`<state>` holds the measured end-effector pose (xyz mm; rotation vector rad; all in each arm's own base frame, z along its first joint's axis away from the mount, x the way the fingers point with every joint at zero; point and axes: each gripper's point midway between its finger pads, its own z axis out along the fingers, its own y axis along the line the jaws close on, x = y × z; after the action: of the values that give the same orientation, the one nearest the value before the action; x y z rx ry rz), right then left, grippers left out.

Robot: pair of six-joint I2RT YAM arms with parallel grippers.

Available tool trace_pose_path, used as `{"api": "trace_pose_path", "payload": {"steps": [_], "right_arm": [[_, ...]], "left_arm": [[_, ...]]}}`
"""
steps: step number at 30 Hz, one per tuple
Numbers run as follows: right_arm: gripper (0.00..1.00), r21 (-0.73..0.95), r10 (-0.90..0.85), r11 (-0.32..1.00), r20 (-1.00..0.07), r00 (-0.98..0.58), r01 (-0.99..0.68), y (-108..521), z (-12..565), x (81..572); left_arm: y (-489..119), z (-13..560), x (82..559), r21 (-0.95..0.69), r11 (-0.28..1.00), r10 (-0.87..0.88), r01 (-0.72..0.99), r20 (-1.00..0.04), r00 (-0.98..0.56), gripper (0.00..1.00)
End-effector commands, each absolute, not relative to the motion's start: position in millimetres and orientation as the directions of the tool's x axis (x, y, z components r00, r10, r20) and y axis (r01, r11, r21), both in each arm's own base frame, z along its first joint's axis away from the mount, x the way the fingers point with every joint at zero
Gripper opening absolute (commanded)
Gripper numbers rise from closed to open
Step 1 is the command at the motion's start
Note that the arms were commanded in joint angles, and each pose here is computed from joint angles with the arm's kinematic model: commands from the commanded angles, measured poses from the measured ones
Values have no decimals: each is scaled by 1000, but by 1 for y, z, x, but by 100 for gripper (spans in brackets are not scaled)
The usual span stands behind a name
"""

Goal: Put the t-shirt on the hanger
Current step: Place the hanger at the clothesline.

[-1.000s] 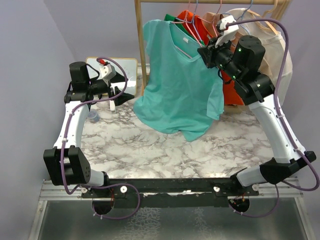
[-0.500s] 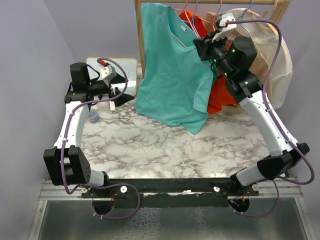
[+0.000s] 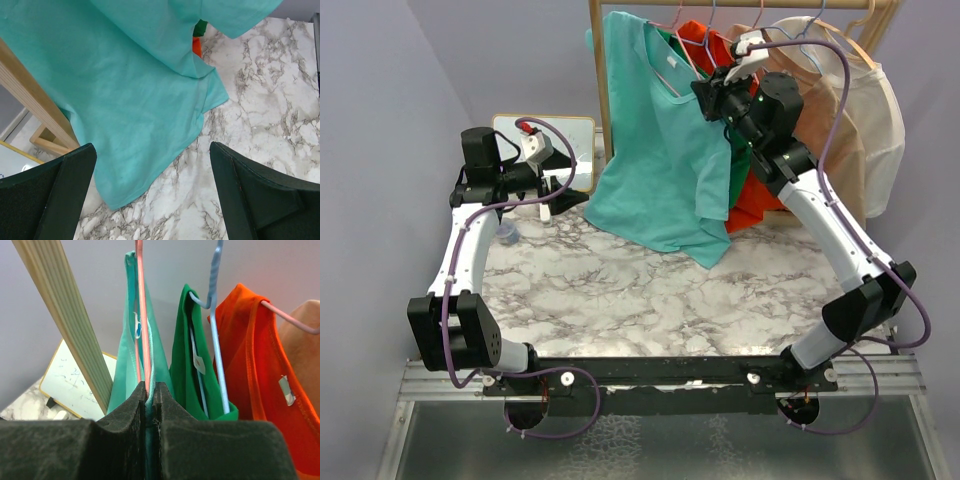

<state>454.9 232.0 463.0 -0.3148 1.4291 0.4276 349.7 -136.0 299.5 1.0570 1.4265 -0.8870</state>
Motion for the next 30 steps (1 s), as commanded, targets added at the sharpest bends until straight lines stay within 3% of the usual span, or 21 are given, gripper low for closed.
{"api": "trace_pose_path", "payload": {"steps": [1,17,18,22,23,24,30], "right_arm": [[1,46,135,876,-979,151,-481,242,484,458],[2,-23,28,887,-994,103,-461,281,444,460],[8,-20,30,891,-994,102,-454,278,443,459],[56,-4,40,913,-994,98,-408,264,439,454],[88,3,47,917,-994,101,-398,260,440,451],[99,26,76,931,-989,124,-364,243,450,436],[99,77,141,951,-970,199,-301,195,476,386]], "left_arm": [[-137,302,343,43,304,119,952,-993,7,99],[-135,299,338,22,327,125,945,-992,-21,99],[-135,298,339,12,336,127,942,-991,-32,99],[-131,294,343,-28,395,132,918,-987,-87,99],[-130,294,344,-29,410,132,912,-987,-91,99],[-125,293,348,-47,477,123,878,-985,-119,99],[-116,290,352,-78,592,88,802,-983,-160,99]]}}
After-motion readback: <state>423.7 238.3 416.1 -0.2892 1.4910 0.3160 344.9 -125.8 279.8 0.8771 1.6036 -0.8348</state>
